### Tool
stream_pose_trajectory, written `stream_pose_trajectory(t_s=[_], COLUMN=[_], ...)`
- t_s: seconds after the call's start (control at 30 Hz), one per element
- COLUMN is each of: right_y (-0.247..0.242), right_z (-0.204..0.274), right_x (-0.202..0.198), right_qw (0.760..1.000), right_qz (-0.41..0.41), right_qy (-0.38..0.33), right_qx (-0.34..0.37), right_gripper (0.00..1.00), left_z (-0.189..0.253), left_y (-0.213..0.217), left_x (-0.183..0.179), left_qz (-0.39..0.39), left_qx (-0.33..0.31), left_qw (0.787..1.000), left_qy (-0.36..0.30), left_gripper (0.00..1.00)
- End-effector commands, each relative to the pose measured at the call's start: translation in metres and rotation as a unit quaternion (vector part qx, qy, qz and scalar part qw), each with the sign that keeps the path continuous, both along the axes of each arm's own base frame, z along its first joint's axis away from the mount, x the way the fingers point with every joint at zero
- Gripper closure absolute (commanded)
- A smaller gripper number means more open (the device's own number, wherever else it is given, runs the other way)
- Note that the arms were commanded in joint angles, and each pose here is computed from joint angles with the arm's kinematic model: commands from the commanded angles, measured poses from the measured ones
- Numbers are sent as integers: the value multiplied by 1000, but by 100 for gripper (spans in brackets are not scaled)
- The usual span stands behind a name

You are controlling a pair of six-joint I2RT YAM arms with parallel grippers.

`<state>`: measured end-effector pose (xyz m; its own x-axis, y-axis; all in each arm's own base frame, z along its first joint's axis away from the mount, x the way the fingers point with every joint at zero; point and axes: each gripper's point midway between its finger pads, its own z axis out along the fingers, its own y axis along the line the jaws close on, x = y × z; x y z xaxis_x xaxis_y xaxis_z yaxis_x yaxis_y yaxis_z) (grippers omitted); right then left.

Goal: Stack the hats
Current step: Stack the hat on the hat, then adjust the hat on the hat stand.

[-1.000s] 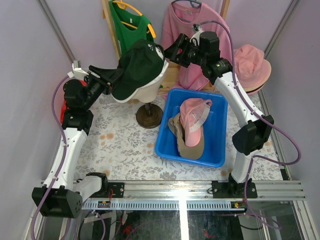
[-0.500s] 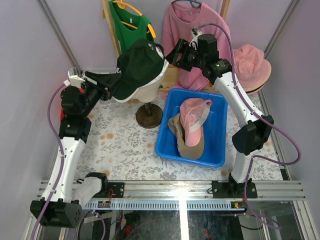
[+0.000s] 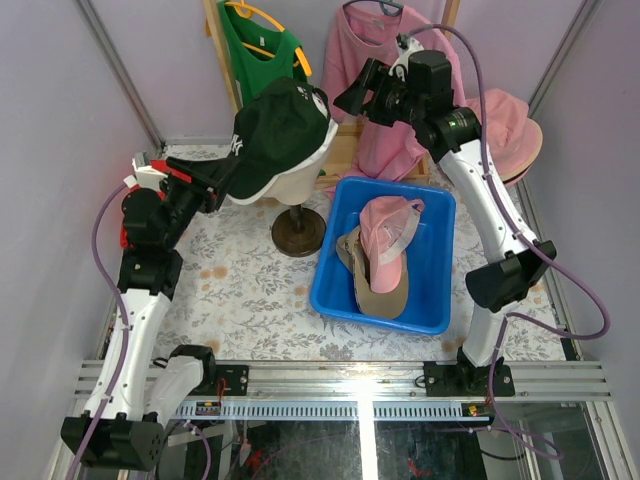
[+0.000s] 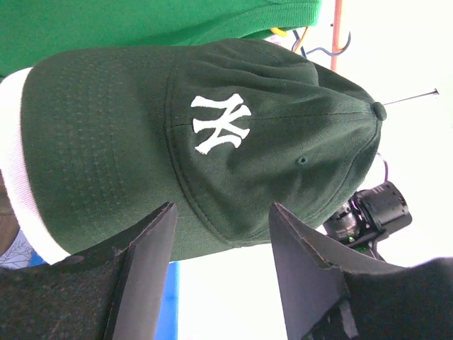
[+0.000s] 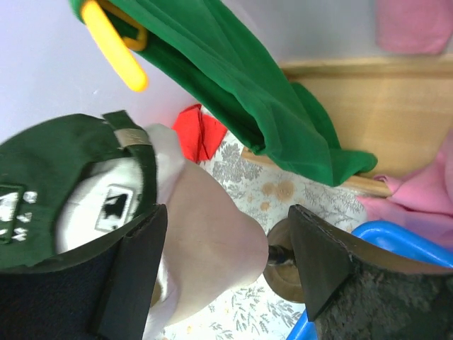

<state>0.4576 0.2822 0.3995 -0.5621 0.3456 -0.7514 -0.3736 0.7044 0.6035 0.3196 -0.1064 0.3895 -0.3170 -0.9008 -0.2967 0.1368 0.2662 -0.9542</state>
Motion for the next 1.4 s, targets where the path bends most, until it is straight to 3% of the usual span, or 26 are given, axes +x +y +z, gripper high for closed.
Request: stream_pose_trajectory(t_s=[0.0, 0.23, 0.5, 1.1, 1.37], right_y=[-19, -21, -1, 34, 40], right_z=[52, 65, 77, 61, 49], right_x=[-13, -15, -21, -22, -20], right_qw=[998, 996, 995, 995, 996], right_qz=[-26, -28, 15, 52, 56], right_qy=[-64, -86, -98, -83, -73], right_qx=[4, 10, 26, 12, 3], right_gripper=[23, 23, 23, 24, 25], left_z=[4, 9, -19, -70, -64], left_y=[12, 32, 53, 46, 40], left_x=[-5, -17, -26, -8, 8], left_qz=[36, 92, 152, 131, 115], left_qx=[0, -4, -3, -1, -39], left_qw=[999, 995, 988, 991, 993], left_qy=[-23, -40, -6, 36, 7], left_gripper=[45, 45, 43, 34, 31])
